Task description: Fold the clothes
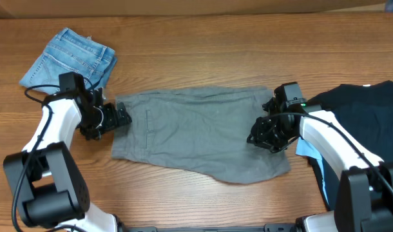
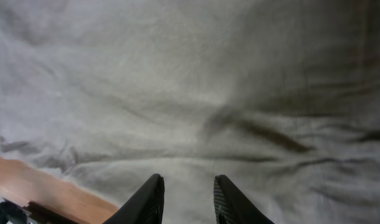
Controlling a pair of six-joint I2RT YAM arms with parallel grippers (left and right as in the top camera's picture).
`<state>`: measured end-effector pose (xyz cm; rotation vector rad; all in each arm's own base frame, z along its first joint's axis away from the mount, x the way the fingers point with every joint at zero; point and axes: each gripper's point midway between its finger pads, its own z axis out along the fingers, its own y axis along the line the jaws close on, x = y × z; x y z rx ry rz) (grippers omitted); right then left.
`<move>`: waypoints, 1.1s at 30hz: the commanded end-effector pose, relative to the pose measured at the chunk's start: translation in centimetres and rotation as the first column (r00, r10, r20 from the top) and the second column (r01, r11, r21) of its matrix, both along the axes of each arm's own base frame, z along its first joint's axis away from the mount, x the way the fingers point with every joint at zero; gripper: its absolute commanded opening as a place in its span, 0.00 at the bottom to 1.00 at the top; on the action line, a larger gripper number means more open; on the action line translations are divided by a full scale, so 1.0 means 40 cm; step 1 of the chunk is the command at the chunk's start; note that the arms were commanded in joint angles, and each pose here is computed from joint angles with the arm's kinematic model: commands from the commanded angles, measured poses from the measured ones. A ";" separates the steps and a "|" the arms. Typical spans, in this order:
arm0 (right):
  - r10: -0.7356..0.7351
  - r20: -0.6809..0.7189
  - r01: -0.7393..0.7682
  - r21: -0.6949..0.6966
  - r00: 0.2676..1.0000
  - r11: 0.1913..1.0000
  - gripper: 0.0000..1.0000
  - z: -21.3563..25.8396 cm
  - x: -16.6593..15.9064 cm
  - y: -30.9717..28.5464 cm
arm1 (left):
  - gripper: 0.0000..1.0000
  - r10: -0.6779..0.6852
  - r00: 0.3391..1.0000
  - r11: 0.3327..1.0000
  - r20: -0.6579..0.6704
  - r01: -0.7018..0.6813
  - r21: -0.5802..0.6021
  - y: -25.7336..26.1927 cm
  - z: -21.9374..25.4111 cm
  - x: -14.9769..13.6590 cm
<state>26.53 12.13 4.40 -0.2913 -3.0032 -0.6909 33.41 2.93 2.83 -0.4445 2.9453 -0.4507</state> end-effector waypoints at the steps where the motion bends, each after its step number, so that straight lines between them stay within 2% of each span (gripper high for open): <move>1: 0.007 0.005 -0.007 -0.005 1.000 1.000 0.30 -0.012 0.007 0.002 | 1.00 -0.046 0.998 0.998 -0.053 0.044 -0.035 -0.011 -0.066 -0.019; 2: 0.007 0.008 -0.007 -0.005 1.000 1.000 0.30 -0.014 0.009 0.002 | 0.99 -0.050 0.996 0.998 -0.070 0.047 -0.042 -0.013 -0.083 -0.023; 7: 0.005 0.017 -0.005 -0.017 1.000 1.000 0.30 -0.016 0.014 -0.002 | 0.82 -0.123 0.988 0.982 -0.091 0.107 -0.158 -0.057 -0.152 -0.033; 12: 0.004 0.016 -0.004 -0.018 1.000 1.000 0.29 -0.016 0.014 -0.003 | 0.59 -0.155 0.981 0.975 -0.121 0.131 -0.182 -0.070 -0.194 -0.049; 16: 0.002 0.016 -0.002 -0.018 1.000 1.000 0.29 -0.016 0.015 -0.003 | 0.56 -0.175 0.975 0.973 -0.134 0.151 -0.175 -0.082 -0.204 -0.054; 19: 0.002 0.016 -0.002 -0.018 1.000 1.000 0.28 -0.016 0.014 -0.003 | 0.47 -0.188 0.971 0.973 -0.146 0.164 -0.160 -0.086 -0.209 -0.059; 21: -0.002 0.013 0.002 -0.018 1.000 1.000 0.28 -0.016 0.014 -0.003 | 0.34 -0.194 0.969 0.972 -0.153 0.168 -0.164 -0.092 -0.208 -0.064; 24: -0.015 0.001 0.015 -0.019 1.000 1.000 0.25 -0.016 0.010 -0.003 | 0.04 -0.195 0.967 0.967 -0.163 0.162 -0.195 -0.105 -0.200 -0.073; 29: -0.026 -0.016 0.025 -0.021 1.000 0.999 0.23 -0.017 0.004 -0.004 | 0.04 -0.164 0.975 0.957 -0.153 0.120 -0.263 -0.107 -0.149 -0.063; 33: -0.026 -0.042 0.025 -0.016 0.999 1.000 0.17 -0.013 -0.012 -0.003 | 0.04 -0.118 0.984 0.965 -0.135 0.082 -0.249 -0.063 -0.053 -0.048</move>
